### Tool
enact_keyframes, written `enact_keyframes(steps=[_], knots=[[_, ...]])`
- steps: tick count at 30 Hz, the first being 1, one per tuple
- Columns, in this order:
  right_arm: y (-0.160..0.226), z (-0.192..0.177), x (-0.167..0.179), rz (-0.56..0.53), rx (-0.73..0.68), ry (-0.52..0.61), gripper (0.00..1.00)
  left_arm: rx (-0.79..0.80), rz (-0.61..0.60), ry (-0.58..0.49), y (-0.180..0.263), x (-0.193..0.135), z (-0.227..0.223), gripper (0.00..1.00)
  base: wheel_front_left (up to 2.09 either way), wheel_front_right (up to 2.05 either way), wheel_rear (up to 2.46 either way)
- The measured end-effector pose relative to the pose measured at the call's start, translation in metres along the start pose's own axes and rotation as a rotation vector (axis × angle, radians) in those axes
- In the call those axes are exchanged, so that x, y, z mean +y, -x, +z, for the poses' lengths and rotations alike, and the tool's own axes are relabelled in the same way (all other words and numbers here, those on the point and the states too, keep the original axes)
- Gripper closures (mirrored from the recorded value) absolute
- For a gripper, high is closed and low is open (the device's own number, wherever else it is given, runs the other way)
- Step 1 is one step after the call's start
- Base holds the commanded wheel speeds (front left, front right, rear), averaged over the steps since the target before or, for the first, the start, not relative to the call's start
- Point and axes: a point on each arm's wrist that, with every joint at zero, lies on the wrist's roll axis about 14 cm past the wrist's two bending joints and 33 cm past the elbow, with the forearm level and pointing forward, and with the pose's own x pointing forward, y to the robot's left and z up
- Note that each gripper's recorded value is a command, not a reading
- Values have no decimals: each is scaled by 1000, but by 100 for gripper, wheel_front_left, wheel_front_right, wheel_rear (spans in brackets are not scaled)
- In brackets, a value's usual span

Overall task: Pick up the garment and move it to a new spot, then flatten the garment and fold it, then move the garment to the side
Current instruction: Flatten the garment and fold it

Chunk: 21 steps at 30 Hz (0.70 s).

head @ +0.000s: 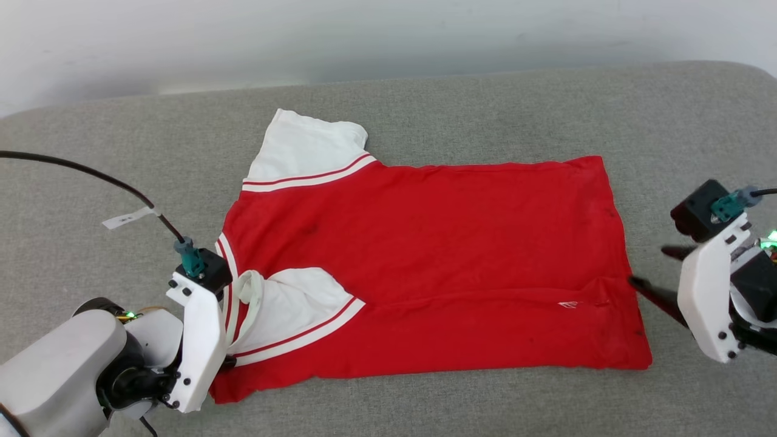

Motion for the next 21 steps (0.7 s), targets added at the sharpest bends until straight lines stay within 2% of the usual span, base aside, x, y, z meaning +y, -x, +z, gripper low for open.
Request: enact_keyframes(steps=[5,8,14,19,20,21], knots=[[4,-35,7,65,222,-30,0,-17,-8,-25,3,-5,1,100,0,0,0],[-1,-53,11,89,308,-48,0,-12,-20,-37,1,-8,-1,100,0,0,0],[-25,-91,40,167,413,-114,0,-12,-22,-43,-4,-7,-1,100,0,0,0],[-40,-104,51,185,416,-152,0,-10,-25,-40,-8,-5,-2,100,0,0,0],[-41,-104,51,184,414,-156,7,-11,-24,-40,-8,-5,-2,100,0,0,0],[-42,-103,50,181,399,-159,100,-12,-24,-40,-8,-5,-2,100,0,0,0]])
